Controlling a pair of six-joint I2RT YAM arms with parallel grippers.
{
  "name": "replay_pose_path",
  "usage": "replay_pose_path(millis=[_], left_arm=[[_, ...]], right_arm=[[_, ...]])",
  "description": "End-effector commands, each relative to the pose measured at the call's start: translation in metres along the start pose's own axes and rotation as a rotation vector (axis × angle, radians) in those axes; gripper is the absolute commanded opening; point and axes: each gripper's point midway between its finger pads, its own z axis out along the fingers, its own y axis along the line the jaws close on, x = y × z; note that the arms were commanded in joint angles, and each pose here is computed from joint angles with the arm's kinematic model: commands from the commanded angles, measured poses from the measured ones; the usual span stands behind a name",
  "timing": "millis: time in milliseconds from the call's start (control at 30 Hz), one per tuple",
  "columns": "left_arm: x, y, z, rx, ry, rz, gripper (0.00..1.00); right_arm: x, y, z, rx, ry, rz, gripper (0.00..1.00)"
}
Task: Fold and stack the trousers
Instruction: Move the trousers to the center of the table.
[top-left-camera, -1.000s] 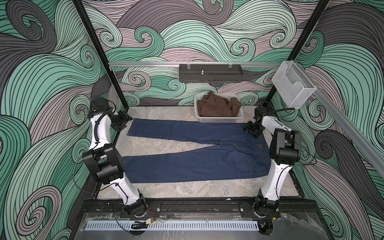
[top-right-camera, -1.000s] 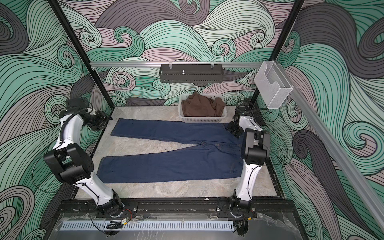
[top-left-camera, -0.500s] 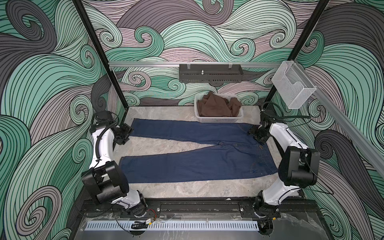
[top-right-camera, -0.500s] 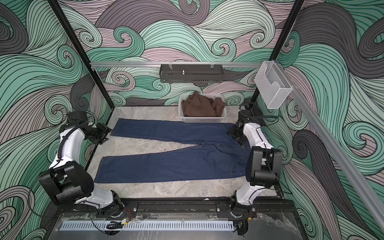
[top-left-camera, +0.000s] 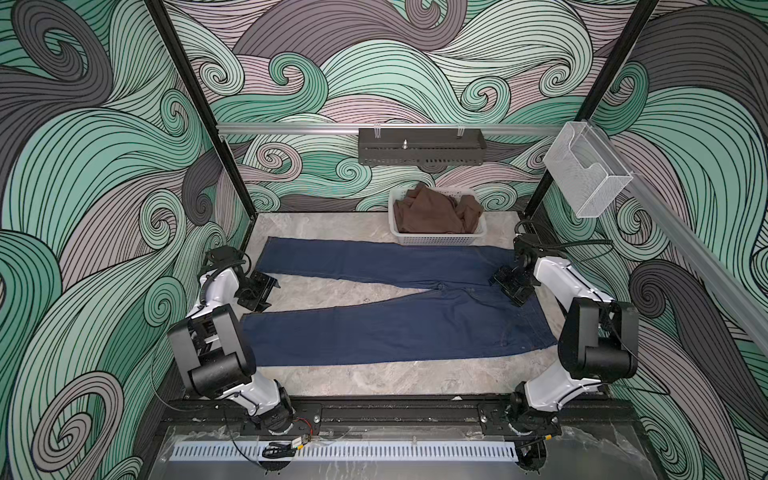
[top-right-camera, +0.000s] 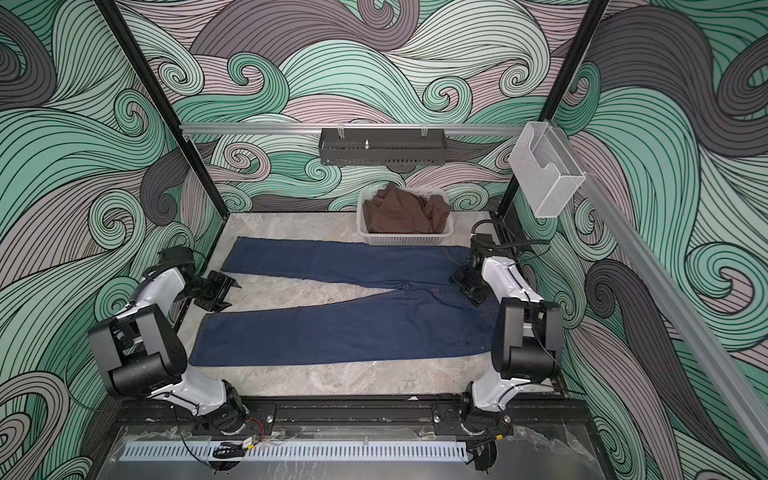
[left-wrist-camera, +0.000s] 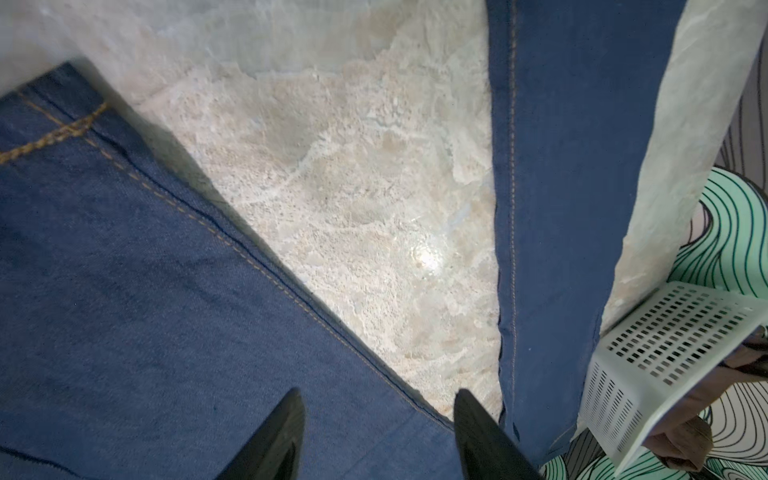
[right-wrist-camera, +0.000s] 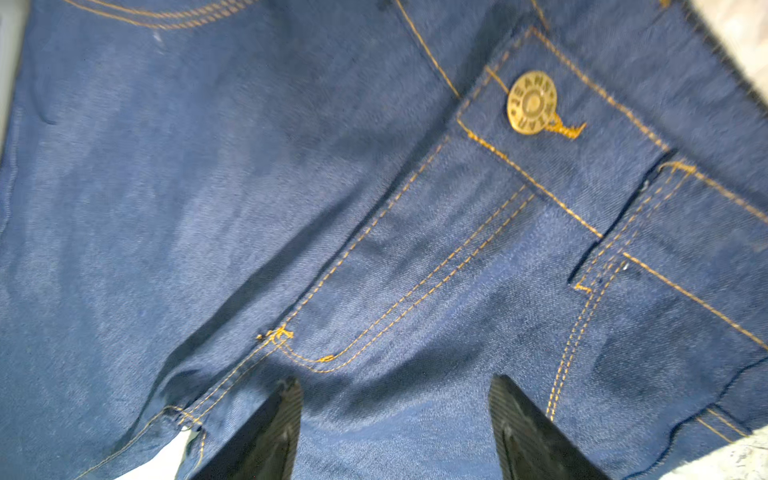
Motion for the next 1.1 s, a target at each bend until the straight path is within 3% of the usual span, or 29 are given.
replay_pose_path(millis=[0, 333, 733, 1067], left_arm=[[-0.007, 0.001, 0.012, 0.002, -0.007, -0.012, 0.59], [-0.007, 0.016, 0.032, -0.044, 0.008, -0.022, 0.58], [-0.004, 0.058, 0.052, -0.200, 0.010, -0.130, 0.60], [-0.002, 0.071, 0.051, -0.238, 0.031, -0.149, 0.59]], right_arm=[[0.003, 0.001, 0.012, 0.003, 0.023, 0.031, 0.72], [0.014, -0.008, 0.042, 0.040, 0.086, 0.063, 0.71], [0.036, -0.033, 0.062, 0.117, 0.154, 0.125, 0.70], [0.059, -0.059, 0.070, 0.178, 0.201, 0.123, 0.69]])
